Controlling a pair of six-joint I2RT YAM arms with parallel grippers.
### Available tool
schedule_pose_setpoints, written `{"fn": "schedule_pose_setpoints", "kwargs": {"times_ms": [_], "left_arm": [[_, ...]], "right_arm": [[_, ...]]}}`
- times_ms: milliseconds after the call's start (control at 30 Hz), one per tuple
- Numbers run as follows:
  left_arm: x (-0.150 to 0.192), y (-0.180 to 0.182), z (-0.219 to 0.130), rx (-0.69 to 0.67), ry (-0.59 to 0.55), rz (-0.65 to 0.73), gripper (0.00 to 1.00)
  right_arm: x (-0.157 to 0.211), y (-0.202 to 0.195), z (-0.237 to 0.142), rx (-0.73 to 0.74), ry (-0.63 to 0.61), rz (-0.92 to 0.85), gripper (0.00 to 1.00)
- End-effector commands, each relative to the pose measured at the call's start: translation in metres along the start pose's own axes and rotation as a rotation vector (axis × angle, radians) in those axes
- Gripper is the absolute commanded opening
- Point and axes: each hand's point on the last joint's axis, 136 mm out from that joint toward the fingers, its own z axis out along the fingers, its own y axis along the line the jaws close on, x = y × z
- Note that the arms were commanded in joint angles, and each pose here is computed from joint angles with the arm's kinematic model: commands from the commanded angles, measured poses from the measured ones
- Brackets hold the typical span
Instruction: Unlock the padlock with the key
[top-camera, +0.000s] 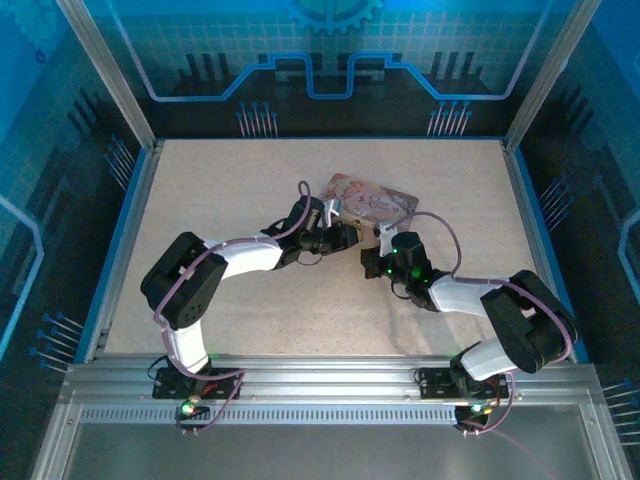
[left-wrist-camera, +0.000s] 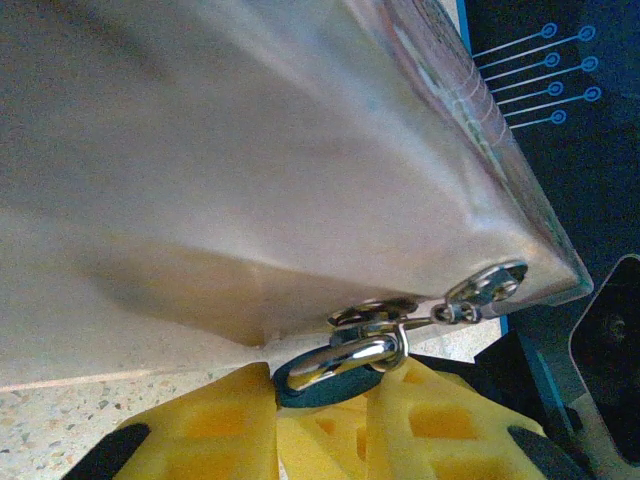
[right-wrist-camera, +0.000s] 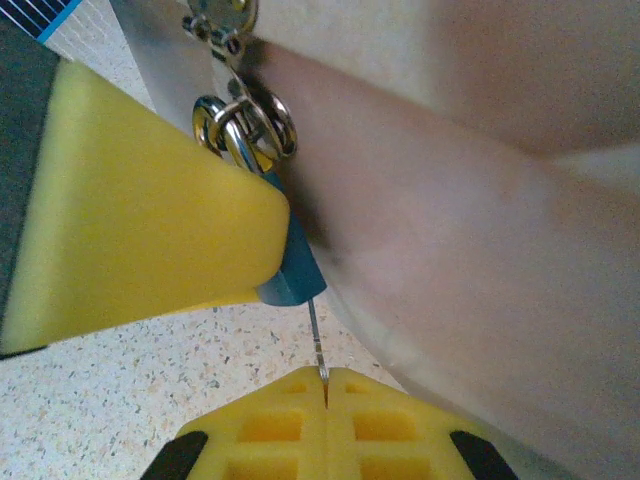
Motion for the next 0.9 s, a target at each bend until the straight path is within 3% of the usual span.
{"fn": "schedule_pose_setpoints", "kwargs": {"times_ms": [0,867], "left_arm": [[-0.015,-0.046,-0.010,0.117,-0.028,0.056,0.23],[-0.014,-0.045,-0.009,0.117,-0.026,0.053,0.22]], "right_arm": [[-0.013,0.000,-0.002,-0.011,-0.045,0.010,0.00],[-0.015,-0.002,-0.005,-0.021,-0.058,0.014,0.00]]}}
